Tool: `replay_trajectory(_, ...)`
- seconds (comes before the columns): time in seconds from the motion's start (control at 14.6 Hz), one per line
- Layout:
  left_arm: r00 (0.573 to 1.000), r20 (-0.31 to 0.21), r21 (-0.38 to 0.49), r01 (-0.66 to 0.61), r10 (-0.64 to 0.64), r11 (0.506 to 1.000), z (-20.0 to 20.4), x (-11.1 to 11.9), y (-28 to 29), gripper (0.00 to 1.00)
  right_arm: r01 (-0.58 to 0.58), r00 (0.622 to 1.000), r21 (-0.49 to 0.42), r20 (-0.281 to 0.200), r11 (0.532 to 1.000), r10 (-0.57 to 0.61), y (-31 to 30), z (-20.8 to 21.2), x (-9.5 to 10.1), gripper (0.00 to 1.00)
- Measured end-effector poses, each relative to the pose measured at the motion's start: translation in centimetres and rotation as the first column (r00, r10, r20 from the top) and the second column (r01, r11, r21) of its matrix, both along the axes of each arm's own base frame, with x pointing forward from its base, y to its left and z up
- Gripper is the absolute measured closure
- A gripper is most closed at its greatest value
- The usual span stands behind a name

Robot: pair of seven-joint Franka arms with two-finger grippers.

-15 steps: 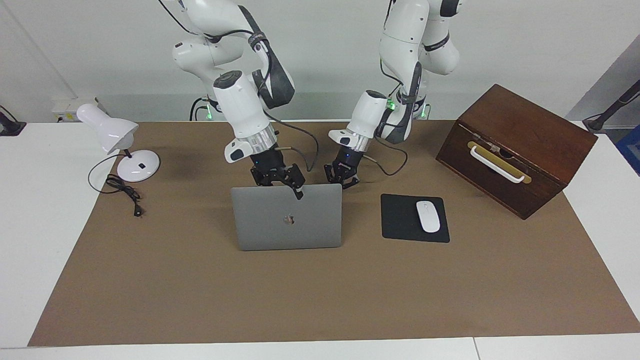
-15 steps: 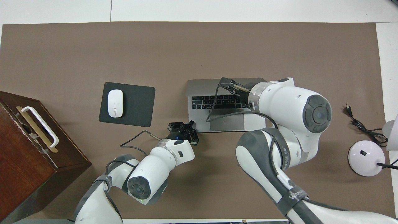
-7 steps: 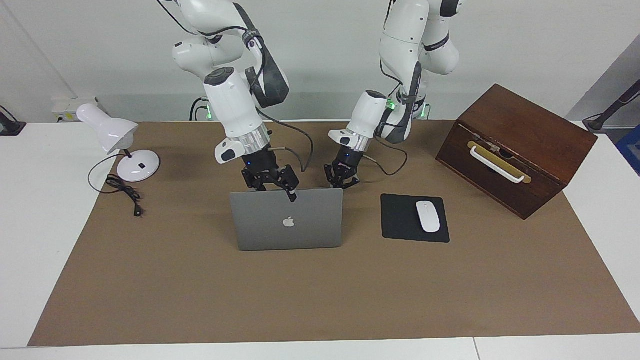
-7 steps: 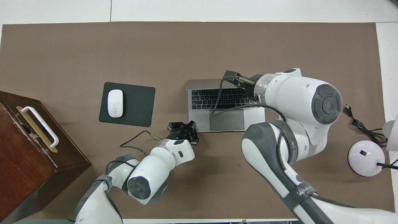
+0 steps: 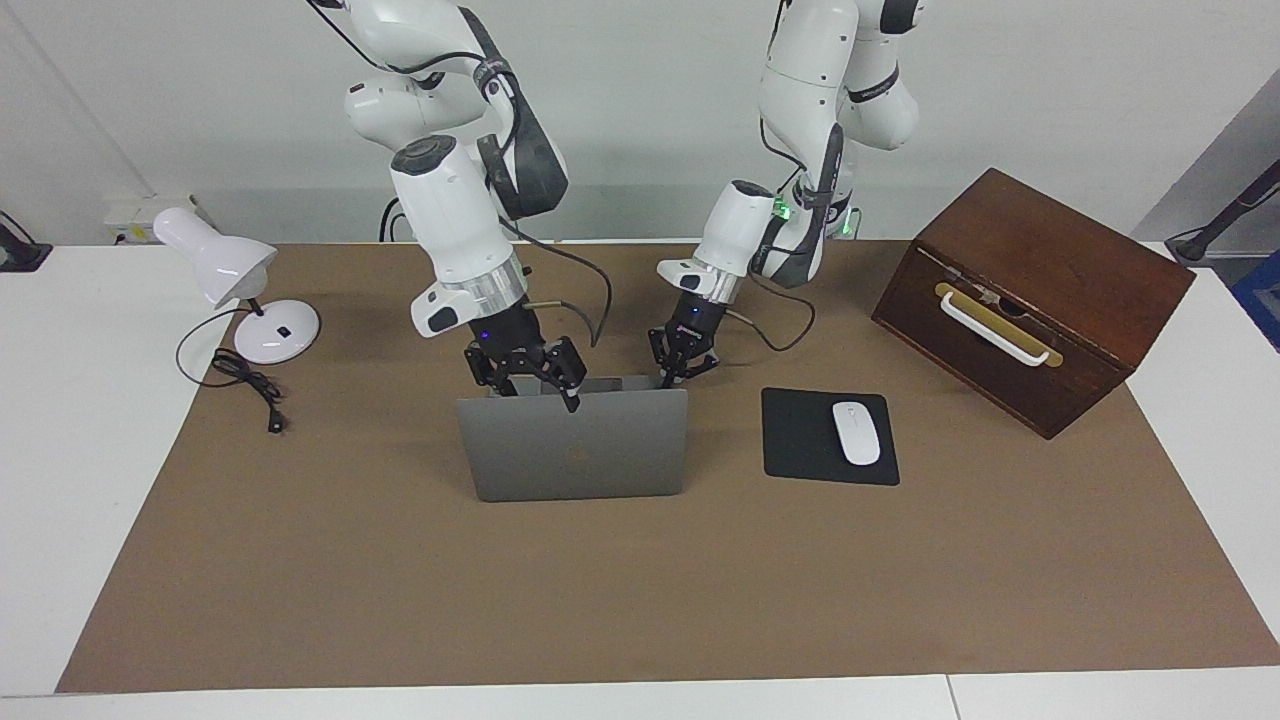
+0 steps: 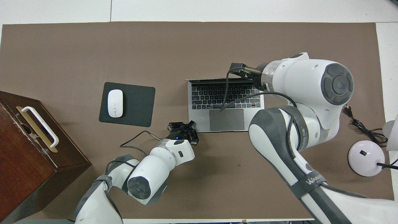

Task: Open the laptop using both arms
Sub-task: 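Lift the laptop lid upward with the right gripper, then push the lid farther open with the right gripper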

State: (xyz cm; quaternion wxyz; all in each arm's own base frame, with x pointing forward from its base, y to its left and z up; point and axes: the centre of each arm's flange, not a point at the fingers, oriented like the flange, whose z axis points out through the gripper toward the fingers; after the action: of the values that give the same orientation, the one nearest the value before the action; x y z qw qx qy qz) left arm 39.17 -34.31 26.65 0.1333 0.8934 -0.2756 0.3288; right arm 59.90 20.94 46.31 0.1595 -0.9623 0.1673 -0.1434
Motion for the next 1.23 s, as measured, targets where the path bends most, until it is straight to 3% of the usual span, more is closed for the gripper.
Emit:
replay_trajectory(0.55, 1.000, 0.000, 0.000, 0.000, 0.000, 1.000, 0.0, 0.0, 0.0, 0.99, -0.045, 0.999, -0.028, 0.019, 0.999, 0.045, -0.4, 0.7, 1.4, 0.00)
replay_trajectory(1.23, 1.000, 0.000, 0.000, 0.000, 0.000, 1.000, 0.0, 0.0, 0.0, 0.99, -0.091, 0.996, -0.054, 0.007, 0.994, 0.091, -2.2, 2.0, 3.4, 0.00)
